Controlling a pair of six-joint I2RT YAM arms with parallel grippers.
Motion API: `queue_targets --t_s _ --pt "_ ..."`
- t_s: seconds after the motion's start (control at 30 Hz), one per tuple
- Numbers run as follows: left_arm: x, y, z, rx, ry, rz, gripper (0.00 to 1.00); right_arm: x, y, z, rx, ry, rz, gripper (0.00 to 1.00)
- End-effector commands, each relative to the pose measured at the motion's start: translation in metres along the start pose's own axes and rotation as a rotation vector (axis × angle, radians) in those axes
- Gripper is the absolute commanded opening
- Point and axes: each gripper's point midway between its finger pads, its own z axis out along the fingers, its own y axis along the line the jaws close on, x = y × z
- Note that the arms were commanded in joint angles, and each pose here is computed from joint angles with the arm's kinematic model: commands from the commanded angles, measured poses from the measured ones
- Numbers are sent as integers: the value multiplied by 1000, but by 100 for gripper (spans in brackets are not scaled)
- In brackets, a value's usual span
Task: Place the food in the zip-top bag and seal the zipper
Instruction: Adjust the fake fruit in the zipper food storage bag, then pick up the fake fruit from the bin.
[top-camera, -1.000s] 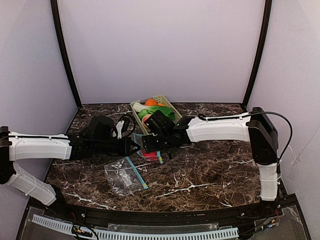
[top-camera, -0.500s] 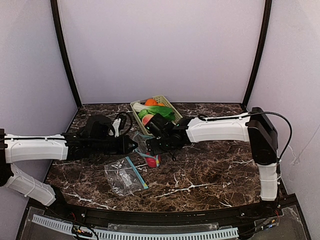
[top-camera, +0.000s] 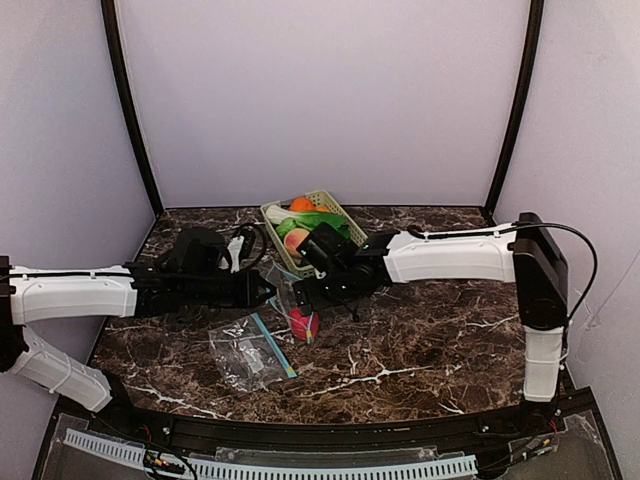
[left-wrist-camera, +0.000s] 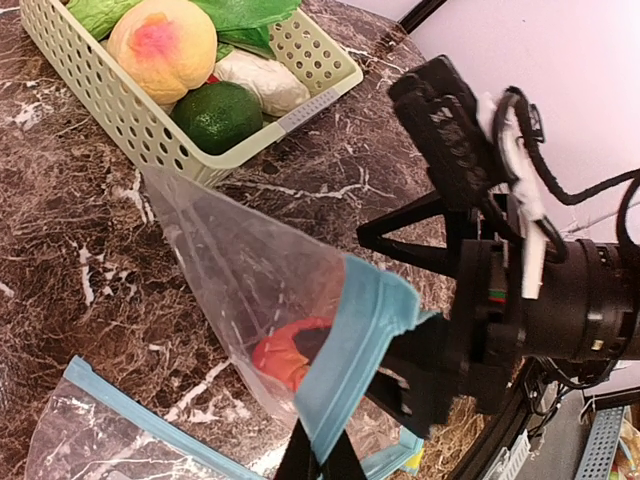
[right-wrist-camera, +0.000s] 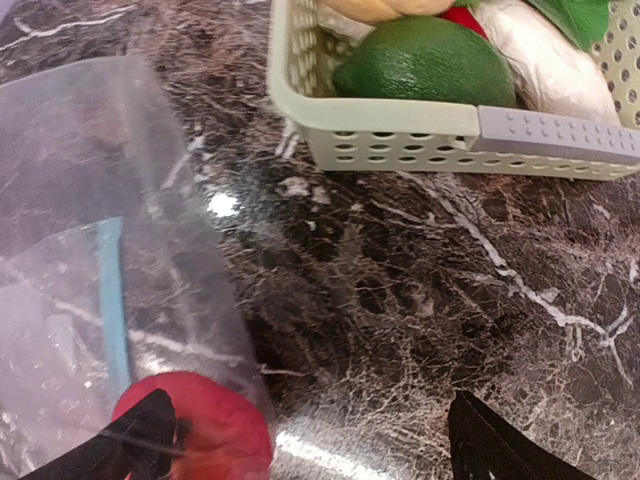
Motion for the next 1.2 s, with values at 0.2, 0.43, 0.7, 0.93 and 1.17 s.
queue_targets --t_s 0.2,0.43,0.7,0.93,1.17 --pt "-22 2 -9 85 176 134 1 -36 47 -125 -437 -205 -98 98" --pt "-25 10 -17 109 262 265 1 -47 47 -167 -512 -303 -123 98" --pt "-40 27 -27 120 217 265 1 -75 49 -172 -522 -362 -100 99" --pt "-60 59 -48 0 135 191 1 -89 8 -106 -269 -272 -13 94" --pt "-72 93 -67 -116 73 128 1 -107 -16 -52 -161 -230 -24 91"
